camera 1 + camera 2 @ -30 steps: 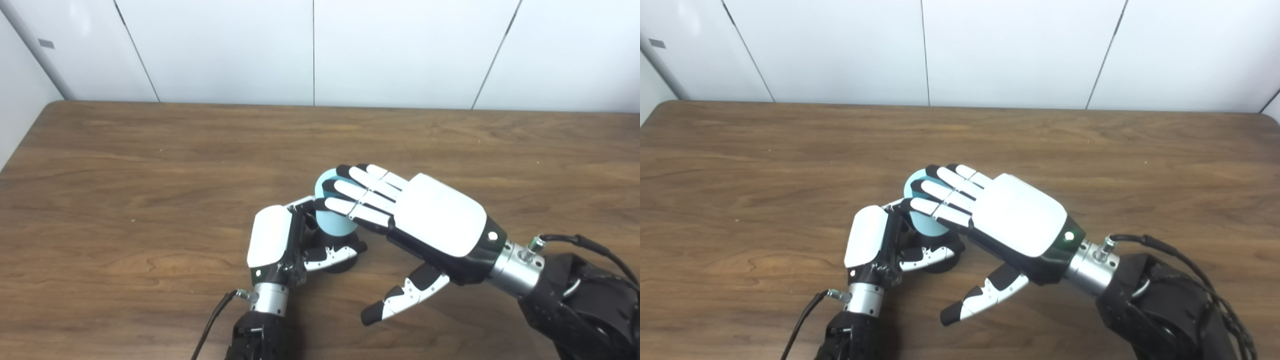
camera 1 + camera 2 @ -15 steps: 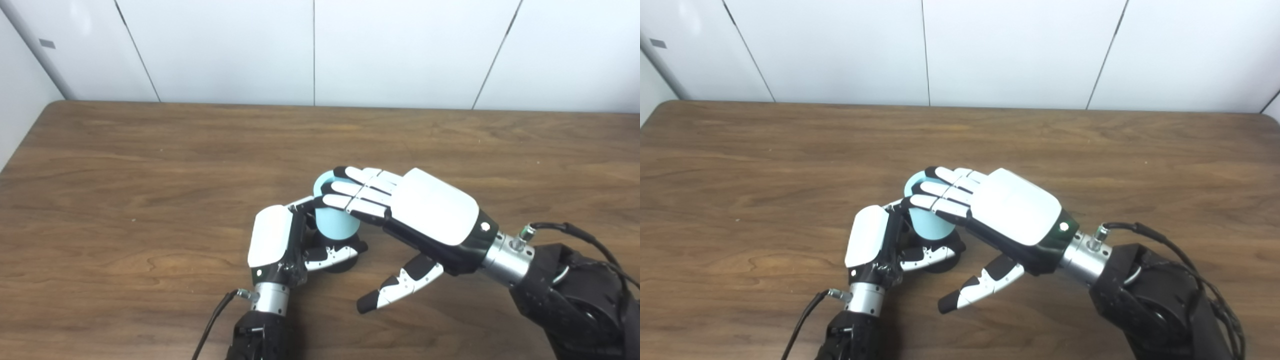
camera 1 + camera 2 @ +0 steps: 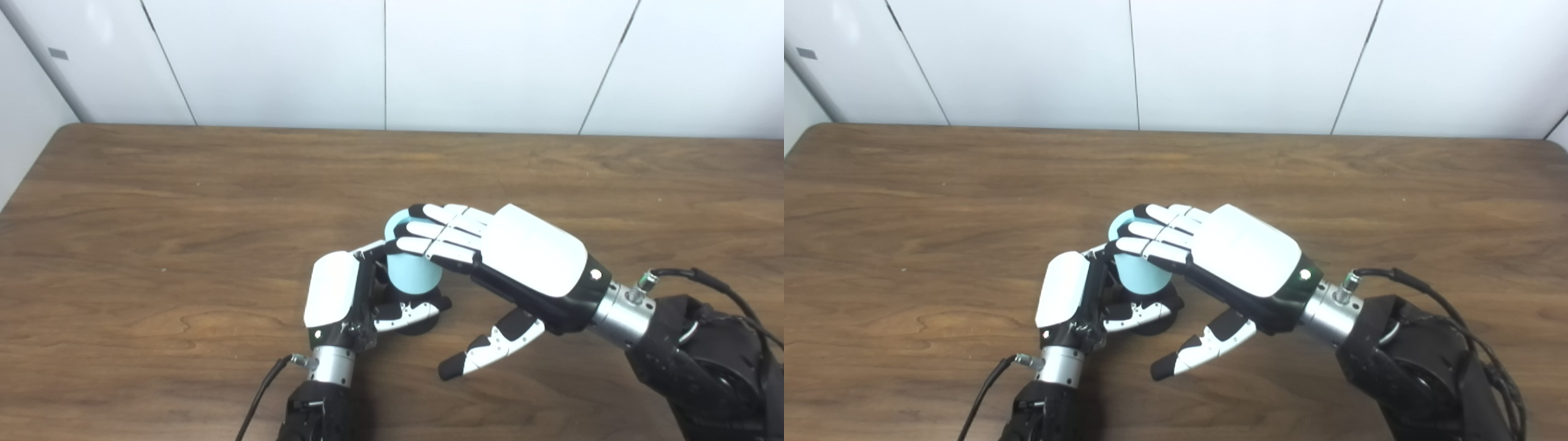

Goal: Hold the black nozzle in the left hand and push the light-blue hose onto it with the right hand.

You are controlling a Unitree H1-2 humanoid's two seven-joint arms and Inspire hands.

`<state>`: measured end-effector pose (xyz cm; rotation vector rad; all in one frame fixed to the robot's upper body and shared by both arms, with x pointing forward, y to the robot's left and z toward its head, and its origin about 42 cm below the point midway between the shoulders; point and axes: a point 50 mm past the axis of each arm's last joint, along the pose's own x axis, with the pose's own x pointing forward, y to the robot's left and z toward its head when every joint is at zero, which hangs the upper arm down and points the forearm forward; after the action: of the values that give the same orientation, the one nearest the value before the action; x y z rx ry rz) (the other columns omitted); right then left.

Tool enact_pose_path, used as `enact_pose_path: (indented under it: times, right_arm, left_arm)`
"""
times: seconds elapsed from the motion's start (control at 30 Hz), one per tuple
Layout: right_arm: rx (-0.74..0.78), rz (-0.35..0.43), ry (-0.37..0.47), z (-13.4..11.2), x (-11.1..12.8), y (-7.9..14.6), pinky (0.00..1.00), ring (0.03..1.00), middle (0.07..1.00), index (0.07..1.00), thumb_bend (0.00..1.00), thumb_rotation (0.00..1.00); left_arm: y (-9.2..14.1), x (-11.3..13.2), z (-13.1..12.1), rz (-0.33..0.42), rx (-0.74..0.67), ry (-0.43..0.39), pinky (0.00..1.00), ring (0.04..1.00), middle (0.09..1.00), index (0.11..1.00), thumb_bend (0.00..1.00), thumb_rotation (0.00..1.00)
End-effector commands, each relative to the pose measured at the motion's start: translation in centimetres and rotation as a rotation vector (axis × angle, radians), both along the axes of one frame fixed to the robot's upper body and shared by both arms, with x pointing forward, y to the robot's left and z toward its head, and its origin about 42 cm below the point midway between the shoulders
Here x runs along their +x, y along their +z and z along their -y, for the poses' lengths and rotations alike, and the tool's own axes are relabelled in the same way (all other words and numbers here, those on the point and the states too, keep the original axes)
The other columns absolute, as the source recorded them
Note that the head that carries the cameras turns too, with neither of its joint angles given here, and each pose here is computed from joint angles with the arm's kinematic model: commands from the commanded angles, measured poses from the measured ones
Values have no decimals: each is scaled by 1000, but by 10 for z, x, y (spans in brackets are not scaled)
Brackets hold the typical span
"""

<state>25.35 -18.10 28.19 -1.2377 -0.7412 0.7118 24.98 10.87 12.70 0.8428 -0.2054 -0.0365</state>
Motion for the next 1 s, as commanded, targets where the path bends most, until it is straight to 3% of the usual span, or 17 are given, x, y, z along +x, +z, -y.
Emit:
enact_pose_path:
  times: [0.0, 0.4, 0.53, 0.67, 0.83, 0.97]
  right_arm:
    - [-43, -20, -15, 7, -2, -3, 876, 923, 891, 846, 605, 818]
    - [34, 15, -2, 9, 2, 20, 877, 938, 920, 879, 591, 850]
    - [53, 49, -6, 6, 7, 31, 868, 928, 920, 870, 603, 900]
    - [79, 67, -5, 3, 11, 38, 862, 922, 907, 846, 613, 884]
    - [89, 83, -8, 1, 12, 46, 861, 922, 906, 854, 619, 936]
    - [107, 93, 1, -2, 13, 53, 836, 916, 906, 862, 608, 948]
  left_arm:
    - [-26, -20, 23, -165, -7, -26, 401, 455, 441, 486, 525, 0]
    - [-27, -18, 23, -162, 10, -26, 369, 430, 418, 491, 523, 0]
    - [-26, -18, 24, -157, 14, -27, 414, 481, 505, 477, 521, 0]
    - [-26, -19, 23, -164, 7, -27, 387, 447, 427, 489, 523, 0]
    - [-25, -19, 23, -171, 2, -23, 398, 476, 515, 476, 519, 0]
    - [-26, -20, 23, -164, -8, -25, 362, 437, 454, 484, 525, 0]
